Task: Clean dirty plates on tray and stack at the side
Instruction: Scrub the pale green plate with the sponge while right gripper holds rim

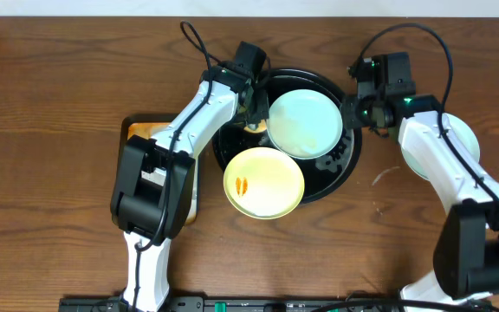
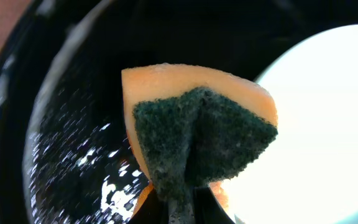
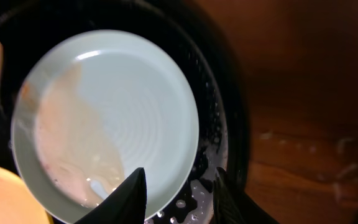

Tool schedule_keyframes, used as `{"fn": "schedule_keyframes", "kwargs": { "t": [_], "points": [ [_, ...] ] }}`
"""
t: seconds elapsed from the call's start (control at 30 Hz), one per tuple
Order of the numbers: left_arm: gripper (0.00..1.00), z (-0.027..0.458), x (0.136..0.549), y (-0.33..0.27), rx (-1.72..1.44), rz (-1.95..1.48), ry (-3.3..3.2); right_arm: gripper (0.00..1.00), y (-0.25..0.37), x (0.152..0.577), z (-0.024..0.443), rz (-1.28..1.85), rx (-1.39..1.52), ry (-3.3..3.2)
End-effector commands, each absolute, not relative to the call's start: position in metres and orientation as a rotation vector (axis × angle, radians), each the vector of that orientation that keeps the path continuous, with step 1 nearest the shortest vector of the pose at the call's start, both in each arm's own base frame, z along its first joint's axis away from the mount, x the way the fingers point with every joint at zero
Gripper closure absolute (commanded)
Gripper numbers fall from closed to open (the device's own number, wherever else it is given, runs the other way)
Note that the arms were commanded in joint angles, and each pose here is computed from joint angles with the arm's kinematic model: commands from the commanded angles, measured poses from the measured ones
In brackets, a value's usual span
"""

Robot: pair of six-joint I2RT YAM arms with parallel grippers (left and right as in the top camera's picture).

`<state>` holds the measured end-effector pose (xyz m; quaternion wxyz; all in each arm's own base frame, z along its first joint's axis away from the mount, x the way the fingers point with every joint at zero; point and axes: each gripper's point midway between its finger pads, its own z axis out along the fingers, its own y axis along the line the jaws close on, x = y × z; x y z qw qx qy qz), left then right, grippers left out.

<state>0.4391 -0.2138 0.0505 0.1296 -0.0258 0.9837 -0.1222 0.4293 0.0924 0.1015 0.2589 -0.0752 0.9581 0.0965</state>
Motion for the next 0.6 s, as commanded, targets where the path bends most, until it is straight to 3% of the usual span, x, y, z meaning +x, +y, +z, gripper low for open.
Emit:
{"fn": "schedule_keyframes", "kwargs": {
  "t": [0.0, 0.13, 0.23, 0.57],
  "points": [
    [0.92, 0.084, 0.447, -0.233, 0.060, -0.488, 2.774, 0.69, 0.118, 0.425, 0.088, 0.451, -0.314, 2.603],
    [0.92, 0.089, 0.454, -0.240, 0.067, -0.535, 2.734, 0.83, 0.132, 0.426, 0.072, 0.486, -0.339, 2.621],
    [0.92, 0.096, 0.460, -0.250, 0.089, -0.610, 2.690, 0.87, 0.138, 0.425, 0.050, 0.488, -0.339, 2.661],
    [0.92, 0.096, 0.461, -0.263, 0.117, -0.625, 2.657, 0.88, 0.139, 0.424, 0.015, 0.497, -0.282, 2.735]
  ]
}}
